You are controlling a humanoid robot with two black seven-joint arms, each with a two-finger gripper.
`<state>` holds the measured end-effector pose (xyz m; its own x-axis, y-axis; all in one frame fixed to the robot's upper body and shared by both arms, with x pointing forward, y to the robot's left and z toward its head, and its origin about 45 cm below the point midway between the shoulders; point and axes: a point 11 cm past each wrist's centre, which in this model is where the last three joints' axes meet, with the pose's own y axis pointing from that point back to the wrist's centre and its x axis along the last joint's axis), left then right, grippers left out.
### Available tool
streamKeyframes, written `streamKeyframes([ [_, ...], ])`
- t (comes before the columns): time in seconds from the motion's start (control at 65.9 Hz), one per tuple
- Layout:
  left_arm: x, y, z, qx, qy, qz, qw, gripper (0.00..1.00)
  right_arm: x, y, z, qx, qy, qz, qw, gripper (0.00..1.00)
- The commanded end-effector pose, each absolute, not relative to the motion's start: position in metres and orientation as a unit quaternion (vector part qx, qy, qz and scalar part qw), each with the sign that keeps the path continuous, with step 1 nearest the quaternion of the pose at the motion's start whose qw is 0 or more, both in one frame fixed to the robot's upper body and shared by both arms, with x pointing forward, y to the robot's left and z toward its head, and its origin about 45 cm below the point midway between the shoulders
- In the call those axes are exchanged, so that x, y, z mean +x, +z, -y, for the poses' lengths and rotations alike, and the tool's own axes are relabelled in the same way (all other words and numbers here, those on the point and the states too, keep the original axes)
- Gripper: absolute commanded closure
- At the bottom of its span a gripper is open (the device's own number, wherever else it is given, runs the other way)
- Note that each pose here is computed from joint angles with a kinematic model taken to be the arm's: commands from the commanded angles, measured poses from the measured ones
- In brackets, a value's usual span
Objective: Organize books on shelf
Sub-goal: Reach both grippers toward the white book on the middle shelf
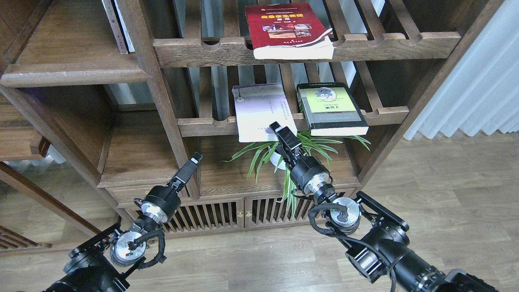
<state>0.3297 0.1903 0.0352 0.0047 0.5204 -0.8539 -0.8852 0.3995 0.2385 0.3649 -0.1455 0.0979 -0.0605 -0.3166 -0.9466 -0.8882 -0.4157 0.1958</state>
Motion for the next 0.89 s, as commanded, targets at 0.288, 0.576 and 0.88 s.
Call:
streamKeyframes([
  [0.288,0.325,0.031,-0.192,-0.186,0.517,-0.487,0.679,0.00,0.377,0.101,0.139,-0.626,0.559,-0.492,0.231,0.04],
  [0.576,0.322,0.027,-0.195,-0.183,0.522,-0.487,0.675,0.00,0.391,0.115,0.135,-0.625,0.558,-0.496,0.230,0.23],
  [0.88,0.322,0.027,-0.195,-0.184,0.522,-0.487,0.675,0.00,0.390,0.124,0.137,-0.642,0.542,-0.464,0.282,0.97],
])
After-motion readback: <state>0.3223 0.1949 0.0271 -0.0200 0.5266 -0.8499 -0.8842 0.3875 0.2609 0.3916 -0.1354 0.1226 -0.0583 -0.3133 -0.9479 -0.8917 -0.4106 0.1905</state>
